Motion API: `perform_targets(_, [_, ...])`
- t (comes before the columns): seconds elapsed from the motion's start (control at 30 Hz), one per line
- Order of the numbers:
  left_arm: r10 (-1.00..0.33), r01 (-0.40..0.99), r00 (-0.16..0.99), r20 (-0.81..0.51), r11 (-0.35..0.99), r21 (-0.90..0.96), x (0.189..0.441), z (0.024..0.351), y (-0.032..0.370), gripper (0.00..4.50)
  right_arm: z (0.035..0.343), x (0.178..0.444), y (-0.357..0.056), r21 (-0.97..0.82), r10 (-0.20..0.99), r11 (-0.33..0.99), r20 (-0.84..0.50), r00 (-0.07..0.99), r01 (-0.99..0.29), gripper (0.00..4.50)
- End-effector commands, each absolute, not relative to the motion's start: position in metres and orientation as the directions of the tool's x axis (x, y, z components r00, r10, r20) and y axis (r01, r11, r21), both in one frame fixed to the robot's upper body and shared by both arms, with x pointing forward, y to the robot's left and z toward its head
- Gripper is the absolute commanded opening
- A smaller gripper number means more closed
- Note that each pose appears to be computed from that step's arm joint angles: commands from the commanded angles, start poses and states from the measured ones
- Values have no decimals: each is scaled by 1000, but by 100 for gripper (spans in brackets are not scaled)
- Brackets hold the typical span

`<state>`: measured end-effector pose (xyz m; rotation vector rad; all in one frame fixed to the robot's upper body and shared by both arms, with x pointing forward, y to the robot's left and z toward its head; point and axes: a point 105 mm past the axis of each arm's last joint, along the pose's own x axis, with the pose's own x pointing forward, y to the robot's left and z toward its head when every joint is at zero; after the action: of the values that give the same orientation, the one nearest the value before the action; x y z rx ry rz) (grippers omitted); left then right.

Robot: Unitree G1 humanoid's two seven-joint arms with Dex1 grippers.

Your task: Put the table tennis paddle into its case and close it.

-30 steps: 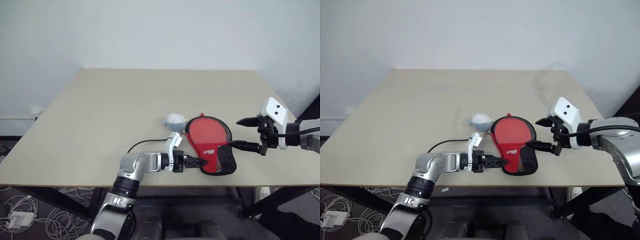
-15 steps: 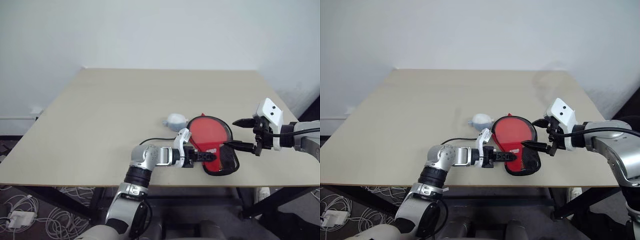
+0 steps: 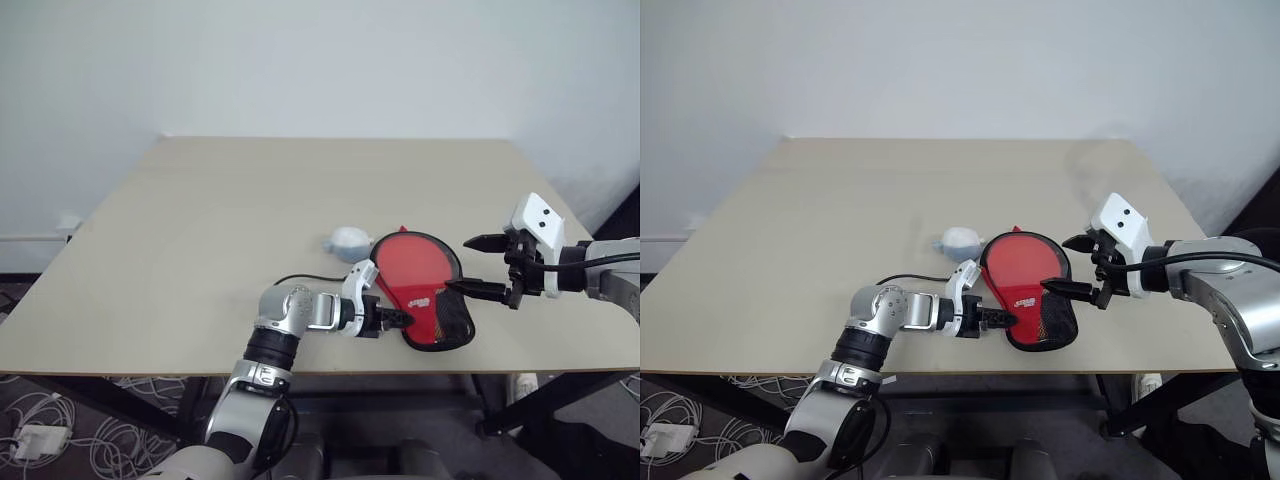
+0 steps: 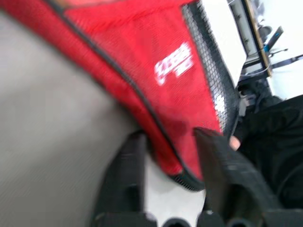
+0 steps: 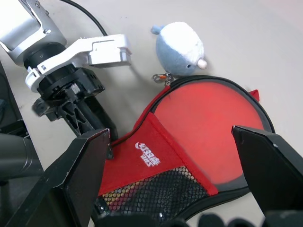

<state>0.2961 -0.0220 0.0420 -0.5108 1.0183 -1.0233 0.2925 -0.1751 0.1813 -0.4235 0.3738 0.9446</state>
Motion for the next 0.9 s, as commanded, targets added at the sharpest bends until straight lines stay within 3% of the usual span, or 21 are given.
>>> perform_targets(0.03, [-862, 442, 101, -497, 486, -754, 287, 33, -22, 32, 197, 292, -169, -228, 712, 496, -446, 543, -838, 450])
perform_targets(0.07, [-859, 447, 94, -503, 488, -750, 286, 33, -22, 6, 197, 292, -168, -228, 713, 494, -445, 541, -839, 450])
perform_targets(0.3, [-865, 441, 81, -495, 476, -761, 282, 34, -26, 6, 198, 290, -164, -226, 721, 484, -444, 532, -845, 450])
perform_targets(0.47, [-891, 446, 35, -454, 420, -790, 268, 53, -25, 6, 197, 288, -162, -220, 727, 477, -445, 523, -851, 450])
perform_targets(0.9, [-897, 524, 25, -441, 388, -759, 243, 73, 13, 6, 191, 286, -155, -197, 743, 465, -444, 501, -863, 450])
